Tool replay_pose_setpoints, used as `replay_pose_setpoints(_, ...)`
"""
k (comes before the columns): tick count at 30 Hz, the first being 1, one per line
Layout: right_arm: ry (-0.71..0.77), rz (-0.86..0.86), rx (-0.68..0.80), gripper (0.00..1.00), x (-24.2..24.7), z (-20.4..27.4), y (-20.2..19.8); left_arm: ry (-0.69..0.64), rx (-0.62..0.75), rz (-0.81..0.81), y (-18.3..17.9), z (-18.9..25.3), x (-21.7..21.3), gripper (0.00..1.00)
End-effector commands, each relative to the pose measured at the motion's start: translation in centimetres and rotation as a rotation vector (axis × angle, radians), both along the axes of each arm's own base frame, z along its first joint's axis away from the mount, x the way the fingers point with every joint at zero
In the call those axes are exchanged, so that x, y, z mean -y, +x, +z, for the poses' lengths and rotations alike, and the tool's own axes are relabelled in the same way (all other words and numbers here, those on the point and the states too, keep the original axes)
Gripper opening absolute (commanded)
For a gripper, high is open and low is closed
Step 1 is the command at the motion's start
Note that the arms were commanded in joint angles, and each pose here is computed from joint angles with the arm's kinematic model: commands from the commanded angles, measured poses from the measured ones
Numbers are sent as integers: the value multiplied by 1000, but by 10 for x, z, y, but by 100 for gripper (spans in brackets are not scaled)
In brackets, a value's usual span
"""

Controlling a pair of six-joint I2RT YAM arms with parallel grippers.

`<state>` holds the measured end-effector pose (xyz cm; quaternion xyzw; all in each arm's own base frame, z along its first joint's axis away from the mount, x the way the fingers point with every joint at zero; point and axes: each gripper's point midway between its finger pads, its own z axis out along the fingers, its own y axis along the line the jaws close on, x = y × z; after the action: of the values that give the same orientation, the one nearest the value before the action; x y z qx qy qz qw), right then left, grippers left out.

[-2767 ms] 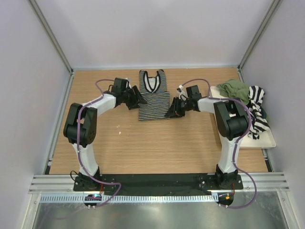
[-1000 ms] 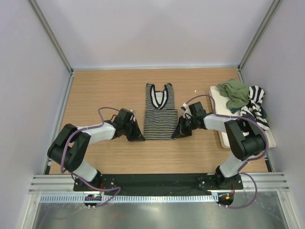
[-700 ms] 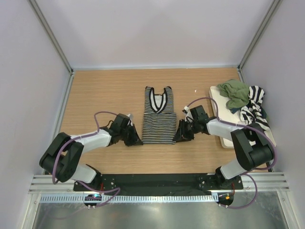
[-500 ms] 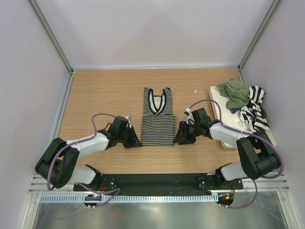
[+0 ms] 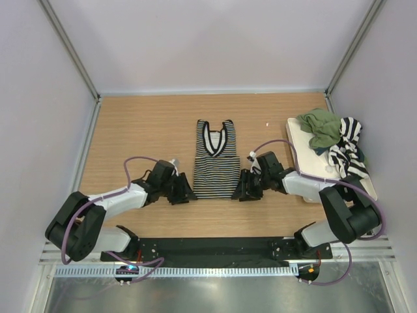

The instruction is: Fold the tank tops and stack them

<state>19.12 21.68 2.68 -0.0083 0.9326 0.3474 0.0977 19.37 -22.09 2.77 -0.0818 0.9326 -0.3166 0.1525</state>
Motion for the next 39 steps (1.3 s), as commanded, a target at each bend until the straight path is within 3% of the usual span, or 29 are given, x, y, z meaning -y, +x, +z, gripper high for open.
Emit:
replay_pose_setpoints(1, -5, -40, 18, 49, -4, -8, 14, -13, 30, 5, 11, 6, 7, 46)
replay_pose_setpoints(4, -4, -46, 12, 35, -5, -11, 16, -22, 23, 2, 12, 3, 10, 43)
replay_pose_setpoints(5, -4, -44, 10, 26, -5, -11, 15, -23, 17, 1, 11, 2, 10, 42)
replay_pose_setpoints(8, -5, -27, 12, 8, -4, -8, 10, -23, 15, -10, 9, 0, 13, 26)
replay_pose_setpoints(9, -8, -18, 8, 5, -5, -7, 7, -22, 14, -20, 7, 0, 13, 13)
replay_pose_setpoints(10, -10, -12, 13, 1, -5, -5, 4, -25, 14, -27, 5, 0, 14, 6)
replay_pose_setpoints(11, -16, -1, 17, 1, -6, -4, 1, -25, 9, -32, 2, -1, 13, 0)
replay_pose_setpoints(17, -106, 66, 19, 1, -3, -1, -24, -56, 36, -38, -15, 14, 12, 0)
replay_pose_setpoints(39, -85, 35, 126, 5, 10, 88, -38, -162, 128, -28, -52, 100, 1, 0)
